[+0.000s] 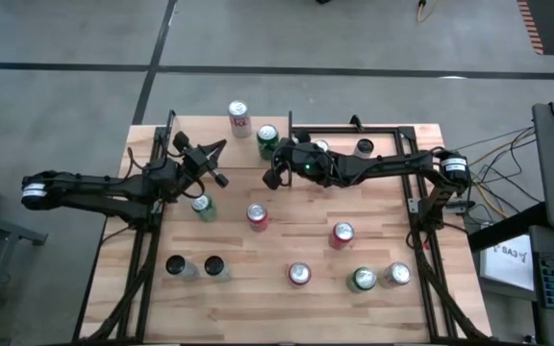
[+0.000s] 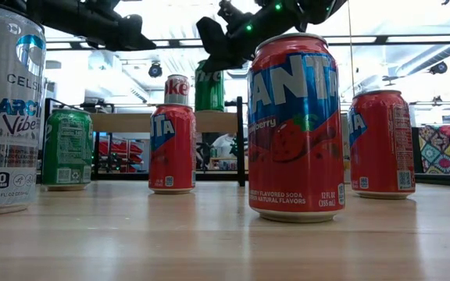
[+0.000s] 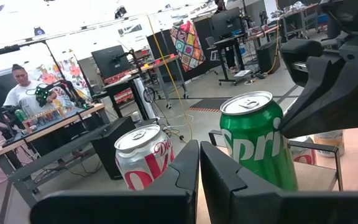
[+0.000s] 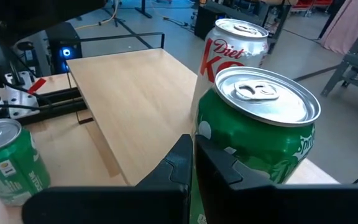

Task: Place canned beverage on shelf
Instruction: Put the middle green soda can on the shelf

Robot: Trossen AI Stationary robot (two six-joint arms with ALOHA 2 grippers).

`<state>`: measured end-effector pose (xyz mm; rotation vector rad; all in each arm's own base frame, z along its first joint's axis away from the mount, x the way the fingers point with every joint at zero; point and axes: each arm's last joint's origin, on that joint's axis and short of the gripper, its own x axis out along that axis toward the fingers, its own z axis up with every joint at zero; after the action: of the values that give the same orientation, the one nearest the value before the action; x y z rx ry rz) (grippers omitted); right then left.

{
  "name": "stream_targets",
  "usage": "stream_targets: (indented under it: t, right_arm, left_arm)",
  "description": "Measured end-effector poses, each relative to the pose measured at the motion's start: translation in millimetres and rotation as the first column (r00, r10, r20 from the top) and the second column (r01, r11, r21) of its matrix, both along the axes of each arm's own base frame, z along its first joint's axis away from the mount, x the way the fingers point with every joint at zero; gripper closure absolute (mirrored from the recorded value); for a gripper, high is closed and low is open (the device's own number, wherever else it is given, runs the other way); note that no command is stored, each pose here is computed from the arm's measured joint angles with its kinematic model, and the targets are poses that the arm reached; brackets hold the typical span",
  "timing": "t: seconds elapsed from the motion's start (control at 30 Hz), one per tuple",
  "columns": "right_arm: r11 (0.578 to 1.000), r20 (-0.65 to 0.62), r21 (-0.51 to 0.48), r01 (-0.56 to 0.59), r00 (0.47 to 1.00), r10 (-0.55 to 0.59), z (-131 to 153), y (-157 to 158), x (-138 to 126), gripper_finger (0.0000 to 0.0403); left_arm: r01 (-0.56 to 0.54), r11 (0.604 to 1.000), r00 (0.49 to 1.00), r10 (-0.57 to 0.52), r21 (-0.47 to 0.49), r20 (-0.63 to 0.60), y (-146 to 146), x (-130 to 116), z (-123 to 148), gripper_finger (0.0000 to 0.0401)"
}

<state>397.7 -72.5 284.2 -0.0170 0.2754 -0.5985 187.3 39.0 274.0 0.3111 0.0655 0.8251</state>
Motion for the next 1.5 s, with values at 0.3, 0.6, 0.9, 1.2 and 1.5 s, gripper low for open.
stream_targets:
  t: [0.3,0.6,0.9,1.2,1.5]
  right_arm:
    - [1.000,0.000,0.000,0.013,1.000,-0.013,0.0,-4.7,-0.9,0.0394]
    - [1.000,0.000,-0.001,0.024,1.000,-0.024,0.0,-8.7,-1.7,0.0394]
    - [0.999,0.000,-0.002,0.039,0.999,-0.039,0.0,-12.9,-2.7,0.0394]
    - [0.998,0.007,0.009,0.057,0.998,-0.057,0.0,-18.8,-4.0,0.0394]
    - [0.998,0.016,0.020,0.062,0.998,-0.062,0.1,-19.2,-4.1,0.0394]
  left_arm:
    - [0.000,1.000,1.000,0.000,-0.002,0.002,0.0,0.0,0.0,0.0401]
    - [0.000,1.000,1.000,0.000,-0.002,0.001,0.0,0.0,-0.4,0.0401]
    - [0.000,1.000,1.000,0.000,-0.003,-0.005,0.0,-0.2,-2.4,0.0401]
    - [0.000,1.000,1.000,0.000,-0.003,-0.005,0.0,-0.2,-2.4,0.0401]
    - [0.000,1.000,1.000,0.000,-0.003,-0.005,0.0,-0.2,-2.4,0.0401]
